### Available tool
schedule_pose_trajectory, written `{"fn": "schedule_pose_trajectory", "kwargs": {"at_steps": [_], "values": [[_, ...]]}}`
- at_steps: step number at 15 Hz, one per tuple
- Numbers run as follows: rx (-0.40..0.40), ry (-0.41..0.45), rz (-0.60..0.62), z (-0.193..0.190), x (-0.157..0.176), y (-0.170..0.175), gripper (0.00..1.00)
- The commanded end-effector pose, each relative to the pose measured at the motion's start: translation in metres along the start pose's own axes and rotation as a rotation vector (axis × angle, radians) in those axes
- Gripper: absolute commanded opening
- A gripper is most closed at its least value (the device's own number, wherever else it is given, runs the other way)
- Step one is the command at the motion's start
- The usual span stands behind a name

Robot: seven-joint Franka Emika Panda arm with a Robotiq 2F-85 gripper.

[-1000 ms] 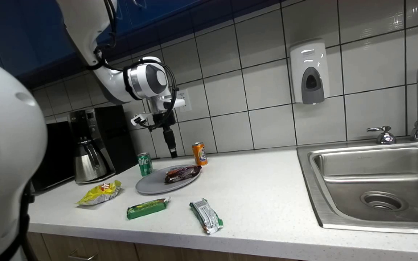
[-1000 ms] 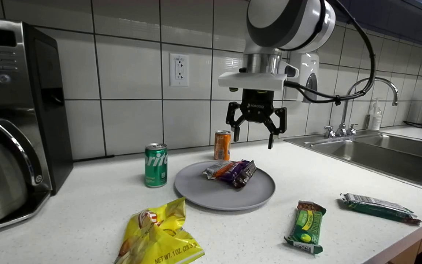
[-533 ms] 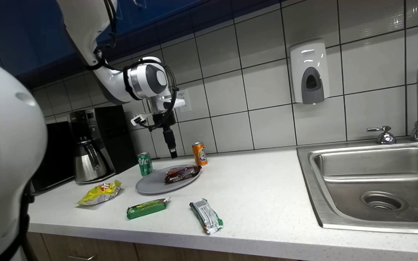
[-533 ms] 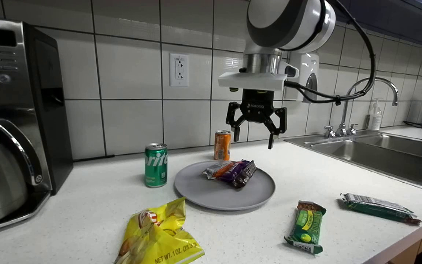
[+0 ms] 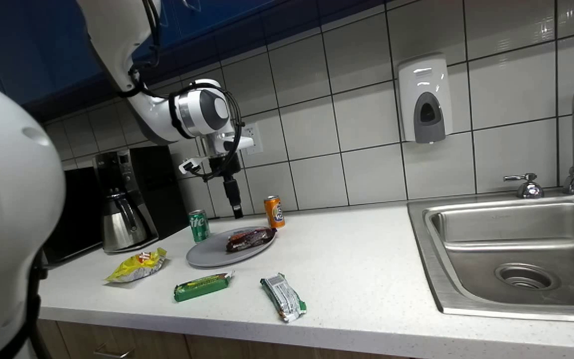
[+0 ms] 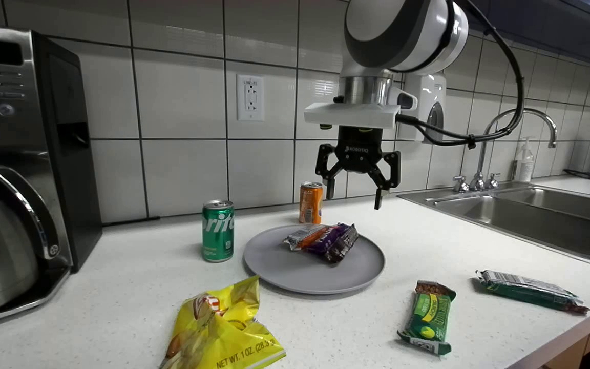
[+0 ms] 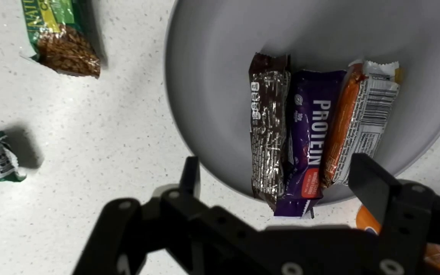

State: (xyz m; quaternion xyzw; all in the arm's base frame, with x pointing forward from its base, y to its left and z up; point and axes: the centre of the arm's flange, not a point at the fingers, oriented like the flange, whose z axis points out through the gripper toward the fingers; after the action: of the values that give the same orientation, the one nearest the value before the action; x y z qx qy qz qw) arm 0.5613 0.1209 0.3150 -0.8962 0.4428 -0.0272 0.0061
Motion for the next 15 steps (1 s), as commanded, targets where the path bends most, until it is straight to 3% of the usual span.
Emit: {"fn": "schedule_pose_trajectory", "kwargs": {"at_steps": [1,9,15], "values": [[-0.012,0.04,0.056,-0.013,-0.023,-0.001,1.0],[-0.016,0.054,0.082,-0.026,-0.078,-0.007,1.0],[-0.015,0.051,0.078,-0.022,-0.088,0.009,1.0]]}}
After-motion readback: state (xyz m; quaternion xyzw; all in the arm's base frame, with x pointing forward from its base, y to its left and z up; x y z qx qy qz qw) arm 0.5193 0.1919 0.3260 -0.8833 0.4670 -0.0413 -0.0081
